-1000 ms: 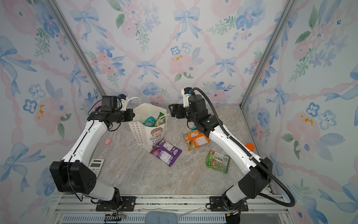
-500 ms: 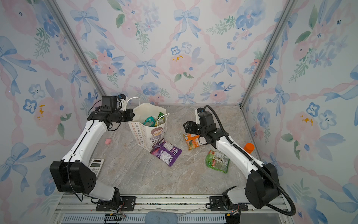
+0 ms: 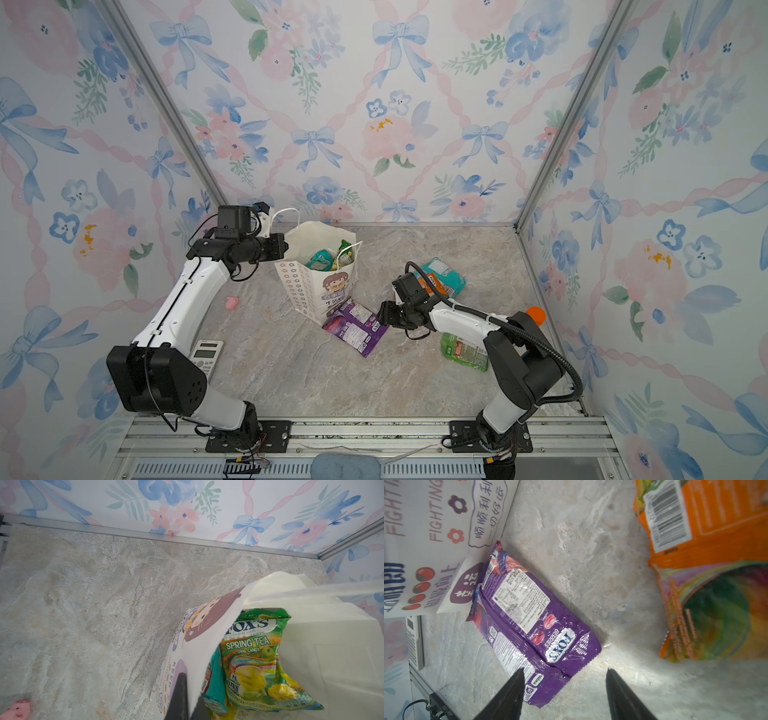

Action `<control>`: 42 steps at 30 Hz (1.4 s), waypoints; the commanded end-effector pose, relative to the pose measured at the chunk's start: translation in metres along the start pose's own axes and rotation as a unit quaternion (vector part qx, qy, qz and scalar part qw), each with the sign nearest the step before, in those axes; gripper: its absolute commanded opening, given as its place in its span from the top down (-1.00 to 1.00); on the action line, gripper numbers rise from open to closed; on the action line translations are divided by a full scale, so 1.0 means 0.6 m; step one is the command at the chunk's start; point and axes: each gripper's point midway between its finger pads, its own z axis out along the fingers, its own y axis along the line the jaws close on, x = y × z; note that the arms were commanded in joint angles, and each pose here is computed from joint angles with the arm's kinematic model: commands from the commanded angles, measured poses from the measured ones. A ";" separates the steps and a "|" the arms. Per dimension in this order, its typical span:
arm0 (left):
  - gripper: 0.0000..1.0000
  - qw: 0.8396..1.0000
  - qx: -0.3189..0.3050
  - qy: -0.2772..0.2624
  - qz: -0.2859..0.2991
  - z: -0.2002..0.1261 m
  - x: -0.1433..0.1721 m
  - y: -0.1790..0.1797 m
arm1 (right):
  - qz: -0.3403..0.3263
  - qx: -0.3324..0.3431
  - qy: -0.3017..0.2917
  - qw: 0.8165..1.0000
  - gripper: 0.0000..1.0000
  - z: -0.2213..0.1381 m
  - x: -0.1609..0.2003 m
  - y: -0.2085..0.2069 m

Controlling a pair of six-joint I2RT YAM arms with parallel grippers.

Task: Place the snacks into the paper bag
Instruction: Rotate the snack at the center of the table.

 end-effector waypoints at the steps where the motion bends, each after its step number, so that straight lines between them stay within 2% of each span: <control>1: 1.00 1.000 0.000 -0.017 0.007 -0.006 -0.013 0.001 | 0.008 0.004 0.021 1.000 -0.23 0.028 0.024 0.000; 6: 1.00 1.000 -0.002 -0.018 0.006 -0.007 -0.013 0.003 | 0.013 0.012 0.034 0.999 -0.16 0.049 0.038 -0.007; 12: 1.00 1.000 -0.001 -0.018 0.006 -0.006 -0.013 0.002 | 0.010 0.013 0.029 0.999 -0.12 0.063 0.028 -0.007; 24: 1.00 1.000 0.000 -0.017 0.006 -0.006 -0.013 0.002 | -0.014 0.002 0.001 1.000 -0.13 0.078 -0.059 0.019; 27: 1.00 1.000 0.000 -0.015 0.005 -0.004 -0.012 0.003 | -0.044 0.016 -0.006 0.999 -0.17 0.063 -0.060 0.024; 33: 1.00 1.000 -0.001 -0.015 0.005 -0.003 -0.011 0.004 | -0.141 0.070 0.000 0.988 -0.29 0.027 -0.007 0.032; 42: 1.00 1.000 -0.003 -0.018 0.005 -0.006 -0.014 0.005 | -0.292 0.145 -0.001 0.945 -0.44 -0.001 0.036 0.060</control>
